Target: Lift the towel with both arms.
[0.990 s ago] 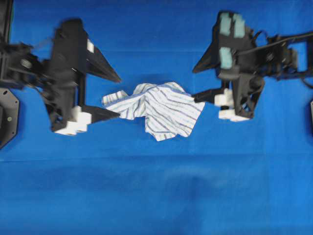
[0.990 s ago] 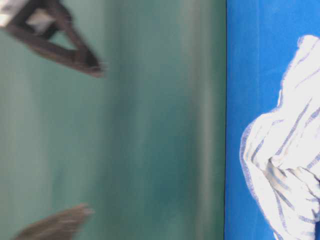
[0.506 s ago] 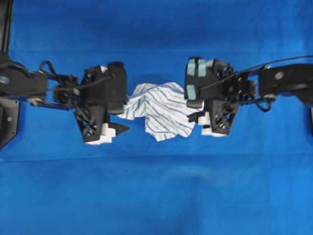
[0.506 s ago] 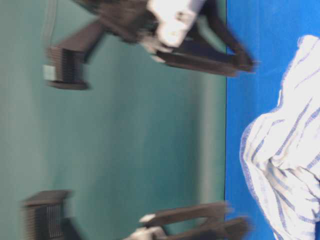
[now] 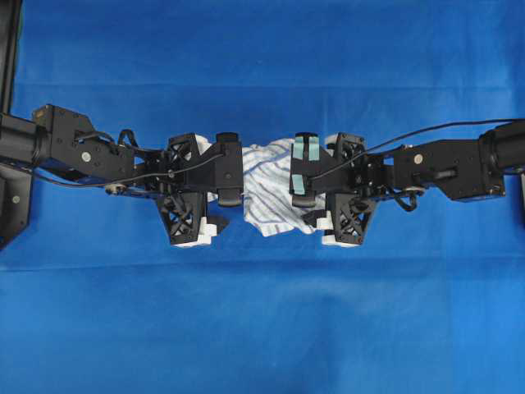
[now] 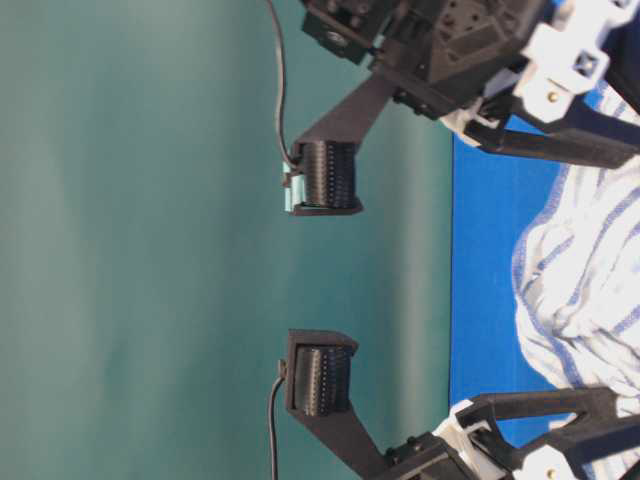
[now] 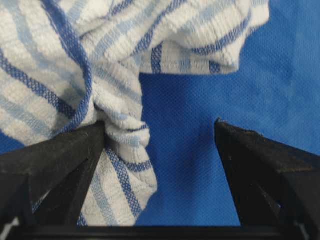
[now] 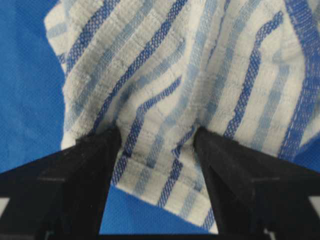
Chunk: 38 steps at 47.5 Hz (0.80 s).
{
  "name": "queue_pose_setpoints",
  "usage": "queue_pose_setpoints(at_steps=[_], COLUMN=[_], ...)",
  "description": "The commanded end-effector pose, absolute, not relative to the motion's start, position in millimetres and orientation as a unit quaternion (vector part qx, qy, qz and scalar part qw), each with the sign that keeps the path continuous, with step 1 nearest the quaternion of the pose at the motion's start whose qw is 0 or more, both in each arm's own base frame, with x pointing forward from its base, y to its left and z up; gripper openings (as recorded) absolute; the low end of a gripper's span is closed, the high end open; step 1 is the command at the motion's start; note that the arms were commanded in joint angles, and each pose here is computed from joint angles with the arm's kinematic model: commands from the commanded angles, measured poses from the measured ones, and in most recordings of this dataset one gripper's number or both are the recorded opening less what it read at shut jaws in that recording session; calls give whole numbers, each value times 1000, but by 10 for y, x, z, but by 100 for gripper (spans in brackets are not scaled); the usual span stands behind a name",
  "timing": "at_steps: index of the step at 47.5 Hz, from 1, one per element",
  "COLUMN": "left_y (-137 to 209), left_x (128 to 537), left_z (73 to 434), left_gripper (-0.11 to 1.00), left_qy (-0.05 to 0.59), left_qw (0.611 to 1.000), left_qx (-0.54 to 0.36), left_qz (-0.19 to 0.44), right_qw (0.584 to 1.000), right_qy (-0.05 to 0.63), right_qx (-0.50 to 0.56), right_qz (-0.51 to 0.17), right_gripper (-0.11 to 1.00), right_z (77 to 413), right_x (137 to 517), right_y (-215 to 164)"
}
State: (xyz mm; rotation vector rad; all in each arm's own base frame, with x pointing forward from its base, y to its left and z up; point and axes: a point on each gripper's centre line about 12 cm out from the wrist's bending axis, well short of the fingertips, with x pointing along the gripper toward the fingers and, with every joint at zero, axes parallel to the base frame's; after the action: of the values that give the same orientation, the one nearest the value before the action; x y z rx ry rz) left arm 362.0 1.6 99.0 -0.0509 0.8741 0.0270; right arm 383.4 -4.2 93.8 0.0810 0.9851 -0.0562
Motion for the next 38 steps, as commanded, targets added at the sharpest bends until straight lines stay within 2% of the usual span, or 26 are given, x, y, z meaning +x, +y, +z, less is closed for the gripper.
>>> queue_pose_setpoints(at_steps=[1,7,12,16,20,23,33,38], left_y=[34,56,73,107,156,183,197,184], left_x=[3653,3652,3650,3649,3630,3614,3589,3592], left_z=[1045,1044,1048,1048,1038,1041,1100,1331], left_gripper=[88,84,63,38,14,4,4,4], left_qy=[411,411,411,411,412,413,420,415], left_qw=[911,911,911,911,910,910,906,908], left_qx=[-24,-25,-26,-28,-31,-33,-38,-41], left_qz=[14,17,19,23,30,33,37,36], right_qw=[885,887,892,892,892,893,900,904], right_qy=[463,458,450,449,449,448,434,426], right_qx=[40,40,39,37,37,37,38,38], right_qz=[-26,-26,-25,-25,-24,-24,-24,-25], right_gripper=[65,64,58,43,18,5,6,6], right_z=[984,991,1010,1011,1011,1023,1191,1388], right_x=[3889,3911,3929,3931,3931,3926,3911,3906], right_y=[-36,-36,-42,-42,-42,-42,-42,-44])
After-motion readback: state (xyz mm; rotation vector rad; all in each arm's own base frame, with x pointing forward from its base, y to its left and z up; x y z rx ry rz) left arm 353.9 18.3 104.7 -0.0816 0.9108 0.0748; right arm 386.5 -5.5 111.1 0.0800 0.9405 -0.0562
